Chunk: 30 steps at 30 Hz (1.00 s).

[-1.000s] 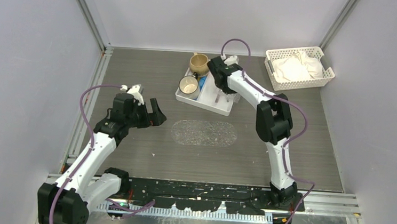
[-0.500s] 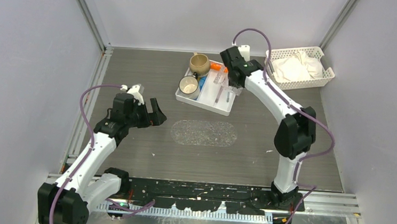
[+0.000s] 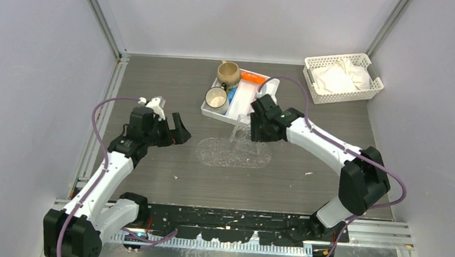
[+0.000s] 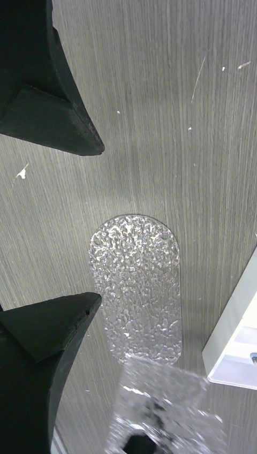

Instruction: Prepare toiletry sets of a toothbrush and toothpaste on the tray

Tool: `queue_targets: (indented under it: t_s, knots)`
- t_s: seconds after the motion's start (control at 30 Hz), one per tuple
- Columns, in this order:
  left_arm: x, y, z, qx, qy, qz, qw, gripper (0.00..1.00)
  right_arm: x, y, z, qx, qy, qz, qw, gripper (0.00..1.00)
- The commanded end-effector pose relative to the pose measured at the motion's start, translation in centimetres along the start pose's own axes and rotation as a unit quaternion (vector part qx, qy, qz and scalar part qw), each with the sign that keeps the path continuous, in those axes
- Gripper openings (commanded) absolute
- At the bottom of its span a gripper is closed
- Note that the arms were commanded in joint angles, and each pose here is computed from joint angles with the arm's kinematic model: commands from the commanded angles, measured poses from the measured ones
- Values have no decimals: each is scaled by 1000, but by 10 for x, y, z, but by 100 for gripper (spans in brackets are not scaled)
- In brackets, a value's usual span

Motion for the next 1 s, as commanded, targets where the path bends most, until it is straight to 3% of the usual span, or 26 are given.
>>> queue_targets:
  t_s: [0.0,0.17,0.27,0.3,0.33,0.37,0.47,0.53,0.73,0.97]
  knots:
    - [2,-3,7,0,-16,-10,1000,100,-3,43,-23,-10,8,94,996,24]
    - [-1,-1,4,3,-12,-4,1000,100,11,58,-48,-28,31,107,993,25]
    - [-1,0,4,6,-12,0,1000,100,17,64,-61,-36,46,116,991,32]
    - [-1,0,3,5,-11,1,1000,100,19,65,-65,-39,49,114,991,37]
    - [-1,-1,4,5,-12,-1,1000,100,22,65,-68,-44,51,108,992,51]
    - [0,-1,3,4,-10,-2,1000,100,24,65,-71,-48,52,104,992,58]
    - [2,-1,4,2,-10,-5,1000,100,28,64,-74,-56,46,90,993,76]
    - [3,-1,4,2,-9,-5,1000,100,29,63,-72,-58,40,88,994,82]
    - [3,-1,6,4,-10,-5,1000,100,35,66,-71,-57,32,87,994,88]
    - [3,-1,6,6,-9,-2,1000,100,46,58,-77,-52,31,64,996,87]
Point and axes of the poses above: each gripper's point midway between its finger pads, its own x axis out along the fingers, its own y axis along the line the jaws close on, z = x × y, the point moved 6 cm from there along -x, back along the fingers, and after that the axes turned 14 degrees about x, right-handed, at the moved point
